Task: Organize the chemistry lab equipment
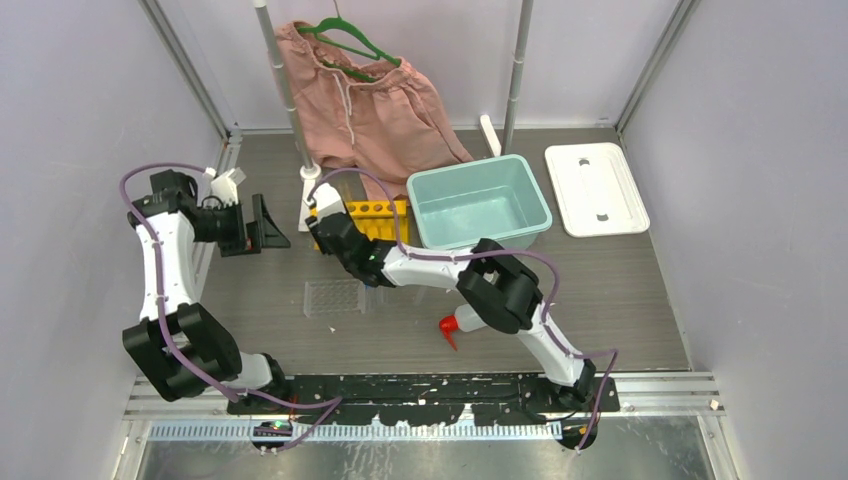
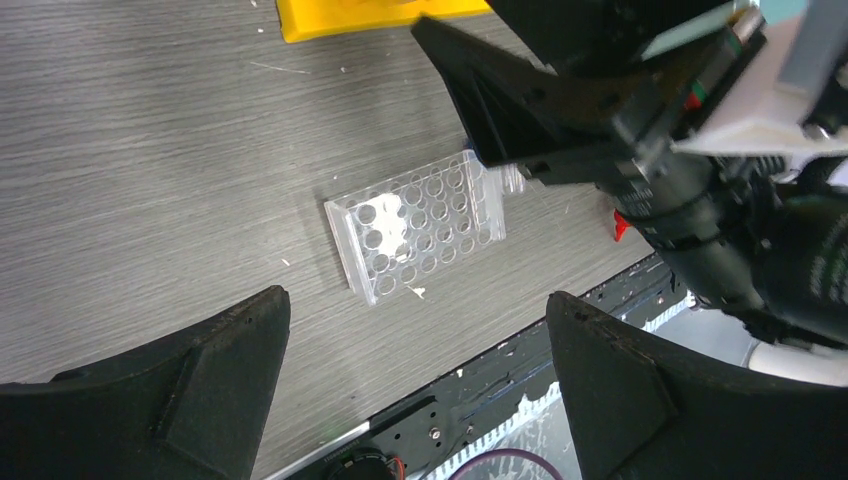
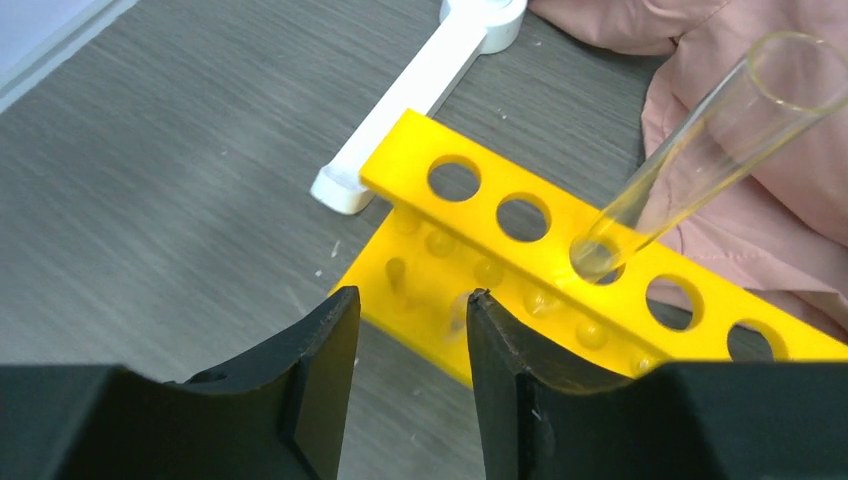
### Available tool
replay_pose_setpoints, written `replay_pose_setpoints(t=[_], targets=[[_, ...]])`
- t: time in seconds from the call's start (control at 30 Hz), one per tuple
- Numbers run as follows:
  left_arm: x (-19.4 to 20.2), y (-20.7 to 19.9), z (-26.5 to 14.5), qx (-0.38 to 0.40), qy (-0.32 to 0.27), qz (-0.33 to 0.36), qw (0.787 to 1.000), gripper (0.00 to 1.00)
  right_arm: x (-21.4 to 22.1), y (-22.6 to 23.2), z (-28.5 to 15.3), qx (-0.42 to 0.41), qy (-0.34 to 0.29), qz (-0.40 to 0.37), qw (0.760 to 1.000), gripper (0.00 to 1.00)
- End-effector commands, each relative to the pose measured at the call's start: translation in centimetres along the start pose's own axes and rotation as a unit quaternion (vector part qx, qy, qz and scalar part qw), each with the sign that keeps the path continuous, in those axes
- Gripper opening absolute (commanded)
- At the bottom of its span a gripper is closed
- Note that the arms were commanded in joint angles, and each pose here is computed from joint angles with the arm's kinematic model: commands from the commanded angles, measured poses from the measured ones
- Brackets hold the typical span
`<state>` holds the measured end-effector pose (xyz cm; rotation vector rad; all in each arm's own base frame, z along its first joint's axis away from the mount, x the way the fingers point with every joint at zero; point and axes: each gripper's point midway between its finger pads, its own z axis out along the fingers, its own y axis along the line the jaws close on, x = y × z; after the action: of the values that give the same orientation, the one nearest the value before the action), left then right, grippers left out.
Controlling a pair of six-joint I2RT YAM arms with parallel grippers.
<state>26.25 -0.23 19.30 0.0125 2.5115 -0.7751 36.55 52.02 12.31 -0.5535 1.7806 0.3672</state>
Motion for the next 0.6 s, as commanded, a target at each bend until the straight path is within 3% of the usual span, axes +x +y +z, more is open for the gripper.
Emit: replay_pose_setpoints(t=[0.0, 0.1, 0.37, 0.57], targets=[[-1.4, -1.2, -1.5, 0.006, -0.027, 0.020, 0.999, 1.00, -9.9, 0.8, -5.7, -0.016, -0.054, 0.079, 0.995, 0.50], [-1.6, -1.4, -2.0, 0.002, -0.030, 0.023, 0.999, 1.00, -10.0, -0.7, -8.8, 0.002, -0.015, 0.125, 0.992, 0.50], [-1.5, -1.9, -2.9, -0.008, -0.036, 0.029, 0.999, 1.00, -0.4, -5.7, -17.3, 0.079, 0.178, 0.168, 0.966, 0.53], [-0.6, -2.0, -3.1, -0.017, -0.032, 0.030, 0.999, 1.00, 5.8, -6.3, -19.9, 0.101, 0.266, 0.180, 0.942, 0.50]])
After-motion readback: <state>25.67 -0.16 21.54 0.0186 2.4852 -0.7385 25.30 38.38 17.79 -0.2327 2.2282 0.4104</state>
